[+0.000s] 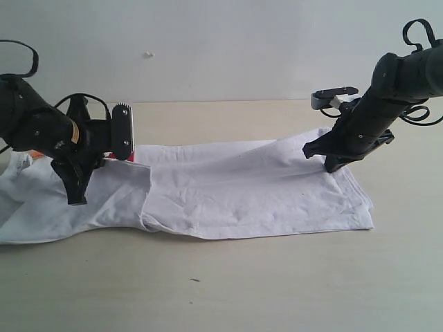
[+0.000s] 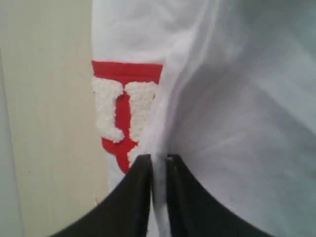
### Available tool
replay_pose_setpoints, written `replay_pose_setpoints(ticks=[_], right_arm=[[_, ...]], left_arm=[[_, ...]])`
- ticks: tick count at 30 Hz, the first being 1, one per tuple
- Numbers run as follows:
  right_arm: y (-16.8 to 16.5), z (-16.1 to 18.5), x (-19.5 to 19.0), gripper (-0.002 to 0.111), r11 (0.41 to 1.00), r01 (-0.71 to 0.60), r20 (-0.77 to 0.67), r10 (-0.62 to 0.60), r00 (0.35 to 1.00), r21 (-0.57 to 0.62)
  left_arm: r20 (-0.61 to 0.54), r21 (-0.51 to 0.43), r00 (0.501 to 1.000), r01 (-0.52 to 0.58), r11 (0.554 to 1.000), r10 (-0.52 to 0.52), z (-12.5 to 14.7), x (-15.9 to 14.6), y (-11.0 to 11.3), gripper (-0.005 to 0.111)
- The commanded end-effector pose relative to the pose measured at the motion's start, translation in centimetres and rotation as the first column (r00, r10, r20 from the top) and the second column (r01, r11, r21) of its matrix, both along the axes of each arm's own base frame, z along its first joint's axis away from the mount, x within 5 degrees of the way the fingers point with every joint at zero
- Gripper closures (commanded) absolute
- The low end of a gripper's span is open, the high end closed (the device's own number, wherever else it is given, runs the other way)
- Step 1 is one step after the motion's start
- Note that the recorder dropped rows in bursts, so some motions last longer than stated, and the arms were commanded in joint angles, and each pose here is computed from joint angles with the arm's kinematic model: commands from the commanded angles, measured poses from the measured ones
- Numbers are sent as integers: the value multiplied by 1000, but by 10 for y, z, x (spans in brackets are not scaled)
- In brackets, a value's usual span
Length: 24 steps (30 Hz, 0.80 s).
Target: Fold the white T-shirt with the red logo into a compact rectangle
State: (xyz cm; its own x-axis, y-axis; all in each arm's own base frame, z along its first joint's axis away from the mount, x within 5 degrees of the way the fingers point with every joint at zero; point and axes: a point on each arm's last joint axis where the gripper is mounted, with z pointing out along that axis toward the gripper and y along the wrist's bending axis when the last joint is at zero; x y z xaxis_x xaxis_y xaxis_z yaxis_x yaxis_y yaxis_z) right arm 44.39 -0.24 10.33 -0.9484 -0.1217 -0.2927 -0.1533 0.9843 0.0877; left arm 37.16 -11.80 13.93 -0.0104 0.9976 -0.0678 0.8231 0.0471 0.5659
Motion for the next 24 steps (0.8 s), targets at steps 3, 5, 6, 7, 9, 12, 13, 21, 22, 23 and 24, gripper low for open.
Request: replay_pose_setpoints(ticks=[3, 5, 6, 7, 9, 12, 13, 21, 22, 23, 24], right_arm=[[1, -12, -4, 108, 1000, -3, -45, 4, 999, 11], [1, -12, -4, 108, 1000, -3, -45, 4, 999, 11], [1, -12, -4, 108, 1000, -3, -45, 4, 999, 11], [1, -12, -4, 108, 1000, -3, -45, 4, 999, 11], [1, -12, -4, 108, 1000, -3, -45, 4, 999, 11], [1, -12, -4, 108, 1000, -4, -48, 4, 999, 12], [1, -12, -4, 108, 1000, -4, -48, 4, 999, 12], [1, -12, -4, 108, 1000, -4, -51, 5, 999, 12], [1, -12, -4, 108, 1000, -4, -51, 5, 999, 12], [1, -12, -4, 108, 1000, -4, -51, 5, 999, 12], [1, -12, -4, 108, 1000, -4, -51, 5, 999, 12]], left_arm=[[23, 17, 1000, 8, 1000, -9, -9, 7, 4, 72], [39, 27, 999, -1, 1000, 0, -8, 8, 6, 72], [46, 29, 999, -8, 1000, 7, -8, 9, 7, 72], [57, 37, 998, -16, 999, 14, -7, 10, 8, 72], [70, 43, 997, -38, 998, 35, -6, 11, 10, 72], [101, 67, 990, -103, 992, 96, -5, 12, 15, 72], [119, 65, 983, -151, 986, 143, -4, 13, 18, 72], [-3, -272, 784, -598, 753, 621, 1, 11, 32, 73], [-60, -331, 770, -616, 715, 636, -1, 12, 31, 73], [-120, -384, 750, -639, 667, 650, -2, 12, 31, 73], [-166, -420, 741, -650, 633, 651, -2, 12, 29, 73]])
